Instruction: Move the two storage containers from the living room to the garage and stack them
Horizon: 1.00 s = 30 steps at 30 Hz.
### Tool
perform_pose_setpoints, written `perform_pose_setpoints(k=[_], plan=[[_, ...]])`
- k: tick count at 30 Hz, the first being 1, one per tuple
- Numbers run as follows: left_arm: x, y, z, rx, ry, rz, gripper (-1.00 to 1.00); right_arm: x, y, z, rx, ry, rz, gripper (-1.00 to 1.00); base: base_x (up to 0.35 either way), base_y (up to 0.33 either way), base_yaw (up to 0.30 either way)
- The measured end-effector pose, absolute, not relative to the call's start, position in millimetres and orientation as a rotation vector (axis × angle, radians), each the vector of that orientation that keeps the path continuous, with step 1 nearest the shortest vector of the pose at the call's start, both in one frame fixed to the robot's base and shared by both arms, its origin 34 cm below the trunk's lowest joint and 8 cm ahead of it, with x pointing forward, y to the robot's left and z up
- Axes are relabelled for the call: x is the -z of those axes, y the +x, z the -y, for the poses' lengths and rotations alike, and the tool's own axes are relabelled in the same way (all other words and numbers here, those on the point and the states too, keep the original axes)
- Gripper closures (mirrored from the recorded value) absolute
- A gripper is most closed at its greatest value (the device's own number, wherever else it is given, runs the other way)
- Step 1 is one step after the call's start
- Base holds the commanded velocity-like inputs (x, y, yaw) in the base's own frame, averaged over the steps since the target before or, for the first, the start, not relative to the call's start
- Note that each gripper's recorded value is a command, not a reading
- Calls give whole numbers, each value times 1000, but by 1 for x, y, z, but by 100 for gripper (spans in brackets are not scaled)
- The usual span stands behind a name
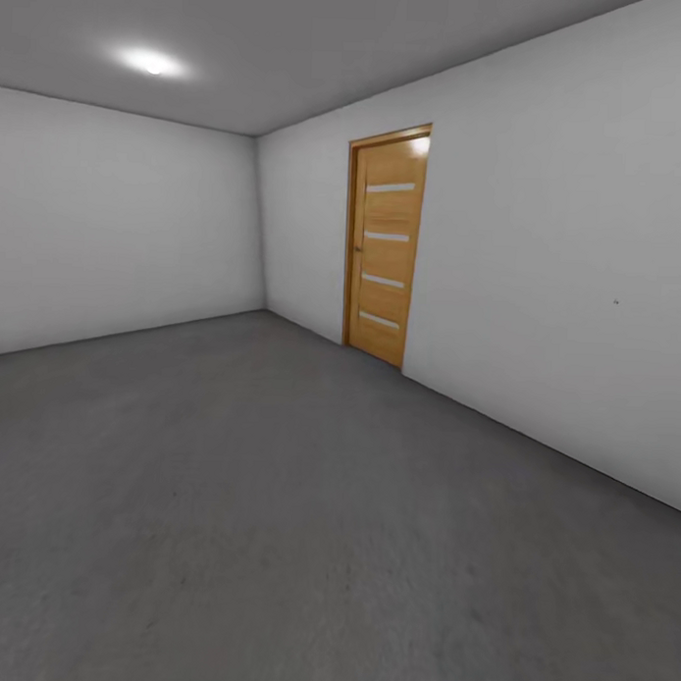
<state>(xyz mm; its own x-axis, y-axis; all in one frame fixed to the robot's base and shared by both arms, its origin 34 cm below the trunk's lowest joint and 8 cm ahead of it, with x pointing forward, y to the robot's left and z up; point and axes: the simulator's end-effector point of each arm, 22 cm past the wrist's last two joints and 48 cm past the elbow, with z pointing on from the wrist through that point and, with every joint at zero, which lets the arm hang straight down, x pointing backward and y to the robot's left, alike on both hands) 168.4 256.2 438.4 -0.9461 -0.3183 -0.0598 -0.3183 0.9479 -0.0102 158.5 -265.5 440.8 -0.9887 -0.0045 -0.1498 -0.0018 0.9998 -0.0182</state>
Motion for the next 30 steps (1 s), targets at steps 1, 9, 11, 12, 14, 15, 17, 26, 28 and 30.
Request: perform_pose_setpoints(k=[1, 9, 11, 12, 14, 15, 17, 26, 28, 30], plan=[[-438, 168, -256, 1, -497, -3040, -100, -441, 159, 265, 27, -5, -2991, -100, 323, 0, 0], [-438, 168, -256, 1, -498, -3041, -100, -441, 159, 265, 27, -5, -2991, -100, 323, 0, 0], [-438, 168, -256, 1, -498, -3040, -100, -441, 159, 265, 27, -5, -2991, -100, 323, 0, 0], [-438, 168, -256, 1, -498, -3040, -100, -441, 159, 265, 27, -5, -2991, -100, 323, 0, 0], [-438, 168, -256, 1, -498, -3040, -100, -441, 159, 265, 27, -5, -2991, -100, 323, 0, 0], [-438, 168, -256, 1, -498, -3040, -100, -441, 159, 265, 27, -5, -2991, -100, 323, 0, 0], [-438, 168, -256, 1, -498, -3041, -100, -441, 159, 265, 27, -5, -2991, -100, 323, 0, 0], [-438, 168, -255, 3, -497, -3041, -100, -441, 159, 265, 27, -5, -2991, -100, 323, 0, 0], [-438, 168, -255, 3, -498, -3041, -100, -441, 159, 265, 27, -5, -2991, -100, 323, 0, 0], [-438, 168, -256, 2, -498, -3041, -100, -441, 159, 265, 27, -5, -2991, -100, 323, 0, 0]])
